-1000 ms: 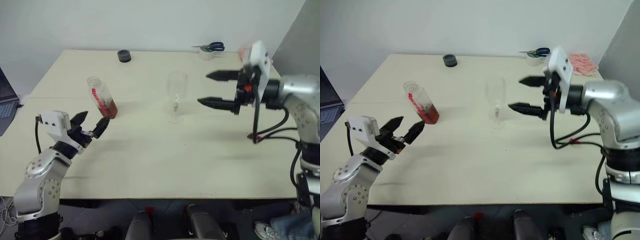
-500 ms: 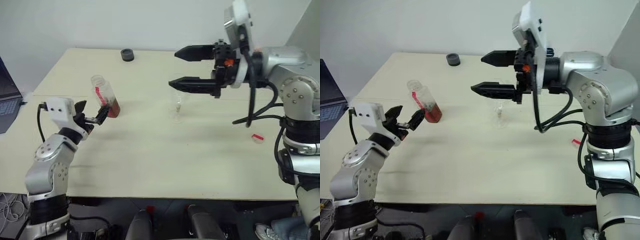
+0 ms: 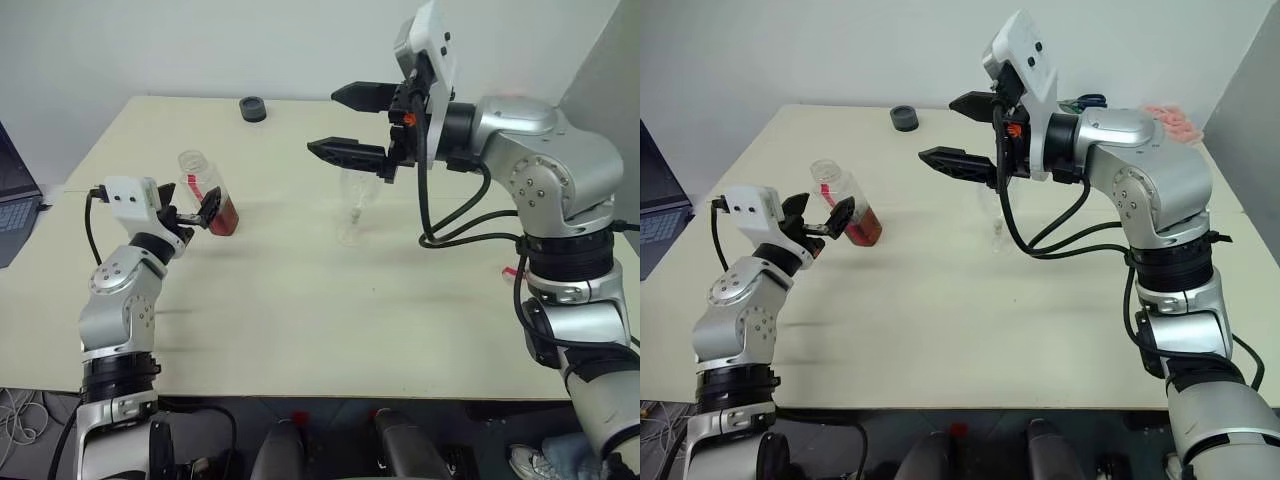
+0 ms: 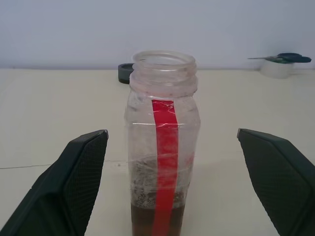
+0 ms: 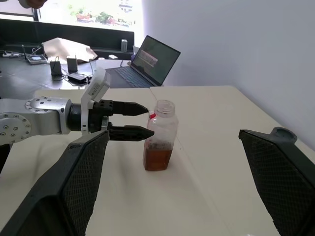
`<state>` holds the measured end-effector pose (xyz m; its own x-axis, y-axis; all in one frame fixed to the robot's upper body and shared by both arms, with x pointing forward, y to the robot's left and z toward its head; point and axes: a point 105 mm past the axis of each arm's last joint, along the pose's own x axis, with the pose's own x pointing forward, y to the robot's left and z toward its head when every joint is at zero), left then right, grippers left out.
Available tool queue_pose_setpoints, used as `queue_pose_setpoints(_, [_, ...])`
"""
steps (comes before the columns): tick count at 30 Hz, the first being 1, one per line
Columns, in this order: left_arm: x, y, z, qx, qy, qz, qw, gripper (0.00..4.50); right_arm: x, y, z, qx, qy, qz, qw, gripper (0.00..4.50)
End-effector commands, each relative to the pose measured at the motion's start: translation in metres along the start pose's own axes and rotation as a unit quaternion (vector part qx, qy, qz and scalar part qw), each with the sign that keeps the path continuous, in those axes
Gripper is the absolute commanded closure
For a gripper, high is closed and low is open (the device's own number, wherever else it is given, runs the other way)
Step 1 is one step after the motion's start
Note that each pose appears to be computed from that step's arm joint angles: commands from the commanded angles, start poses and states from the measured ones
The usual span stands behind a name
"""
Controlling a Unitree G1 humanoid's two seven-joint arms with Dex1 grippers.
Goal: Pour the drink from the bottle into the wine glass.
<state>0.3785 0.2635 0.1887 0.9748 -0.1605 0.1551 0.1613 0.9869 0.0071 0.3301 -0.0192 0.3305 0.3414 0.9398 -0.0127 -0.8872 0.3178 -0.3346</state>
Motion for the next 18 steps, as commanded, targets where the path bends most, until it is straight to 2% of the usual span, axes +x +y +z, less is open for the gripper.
queue_pose_setpoints(1, [0.007,0.0,0.012,0.015,-0.022,-0.012,1.0,0.0,-0.001,0.001,0.013,-0.022,-0.014,-0.007,1.0,0.01])
queue_pose_setpoints(17, [0.042,-0.001,0.008,0.018,-0.038,-0.039,0.998,0.0,-0.002,0.0,0.004,-0.003,-0.003,-0.028,1.0,0.01])
queue_pose_setpoints(18, [0.043,-0.001,0.008,0.018,-0.038,-0.039,0.998,0.18,-0.002,0.0,0.004,-0.003,-0.002,-0.03,1.0,0.0])
